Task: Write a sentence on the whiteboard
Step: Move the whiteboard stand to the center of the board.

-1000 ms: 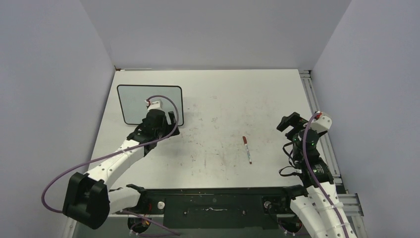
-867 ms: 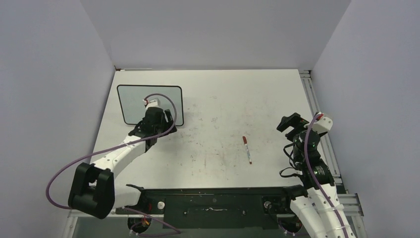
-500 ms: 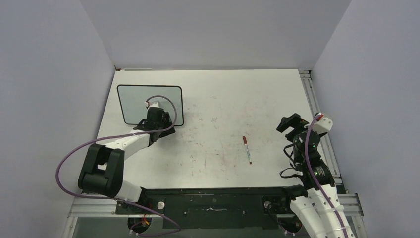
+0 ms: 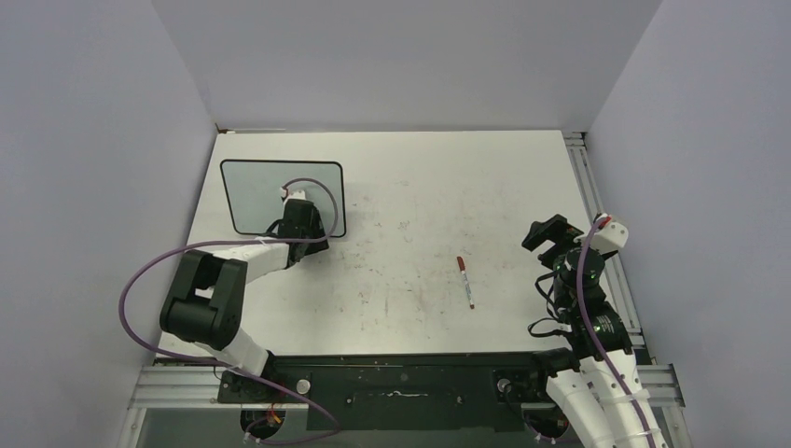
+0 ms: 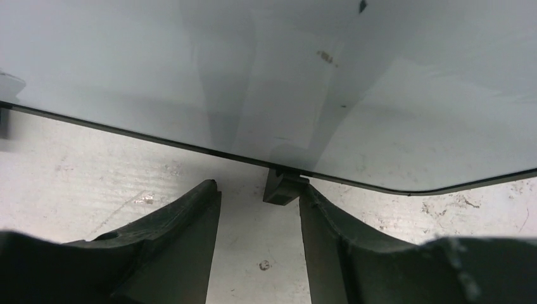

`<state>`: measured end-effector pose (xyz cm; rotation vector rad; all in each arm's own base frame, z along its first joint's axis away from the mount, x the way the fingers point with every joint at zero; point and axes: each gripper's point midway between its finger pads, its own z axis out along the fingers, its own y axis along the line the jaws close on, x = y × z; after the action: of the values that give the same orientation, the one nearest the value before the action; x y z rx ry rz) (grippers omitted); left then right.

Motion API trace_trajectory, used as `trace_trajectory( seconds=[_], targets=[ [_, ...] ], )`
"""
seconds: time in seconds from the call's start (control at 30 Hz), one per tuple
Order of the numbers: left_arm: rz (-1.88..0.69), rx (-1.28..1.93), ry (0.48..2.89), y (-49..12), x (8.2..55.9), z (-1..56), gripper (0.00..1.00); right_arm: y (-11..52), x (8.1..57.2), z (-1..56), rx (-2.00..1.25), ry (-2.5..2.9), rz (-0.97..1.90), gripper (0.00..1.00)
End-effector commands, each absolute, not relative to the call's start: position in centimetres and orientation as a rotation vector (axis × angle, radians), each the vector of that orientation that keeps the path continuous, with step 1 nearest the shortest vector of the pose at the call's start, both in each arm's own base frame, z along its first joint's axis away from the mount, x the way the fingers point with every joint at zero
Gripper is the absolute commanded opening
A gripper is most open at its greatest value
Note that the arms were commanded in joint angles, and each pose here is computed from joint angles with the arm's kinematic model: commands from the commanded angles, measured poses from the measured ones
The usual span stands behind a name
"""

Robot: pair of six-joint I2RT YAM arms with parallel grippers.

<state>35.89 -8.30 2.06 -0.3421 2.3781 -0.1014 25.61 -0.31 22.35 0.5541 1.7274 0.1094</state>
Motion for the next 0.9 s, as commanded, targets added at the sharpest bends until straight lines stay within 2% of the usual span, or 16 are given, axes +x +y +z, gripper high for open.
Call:
trace_trajectory(
  seconds=[0.0,0.37,0.87],
  targets=[
    [-0.109,-0.303,2.286,-9.0,38.8,4.0,0.46,-0.6,25.7,24.8,0.577,1.660,0.132,0.90],
    [-0.082,-0.263,2.307,-10.0,39.0,3.2,0.18,-0.4,25.9,24.6,0.579,1.670,0.137,0.90],
    [-0.124,-0.355,2.252,-16.2,39.4,4.8,0.01,-0.1,26.2,24.1,0.580,1.680,0.155,0.90]
  ],
)
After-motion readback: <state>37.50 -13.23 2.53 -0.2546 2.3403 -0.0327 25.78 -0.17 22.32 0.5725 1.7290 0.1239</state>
